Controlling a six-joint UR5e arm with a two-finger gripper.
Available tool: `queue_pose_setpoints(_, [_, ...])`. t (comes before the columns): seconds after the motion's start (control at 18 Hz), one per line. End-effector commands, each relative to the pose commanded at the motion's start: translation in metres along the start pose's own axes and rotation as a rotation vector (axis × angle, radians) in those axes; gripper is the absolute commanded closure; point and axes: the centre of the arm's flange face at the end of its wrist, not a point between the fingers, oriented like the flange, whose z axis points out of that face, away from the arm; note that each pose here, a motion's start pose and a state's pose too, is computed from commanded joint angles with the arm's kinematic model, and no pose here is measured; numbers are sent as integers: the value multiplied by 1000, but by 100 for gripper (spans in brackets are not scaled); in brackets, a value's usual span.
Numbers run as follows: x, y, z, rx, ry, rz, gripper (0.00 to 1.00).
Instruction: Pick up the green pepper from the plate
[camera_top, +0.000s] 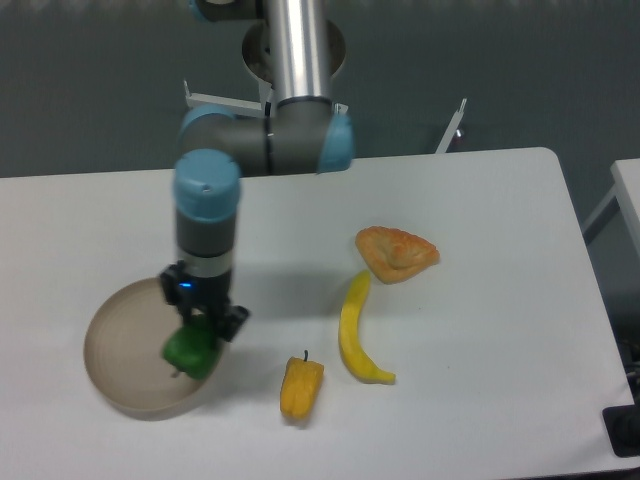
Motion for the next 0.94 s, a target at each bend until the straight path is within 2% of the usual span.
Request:
queue_pose_setpoints(0.22, [-51, 26, -20, -19, -16, 68, 75])
queue_pose_setpoints(0.44, [-94, 47, -27, -98, -50, 120, 75])
queue_pose_setpoints(0.94, [-146, 98, -28, -147, -44, 186, 75])
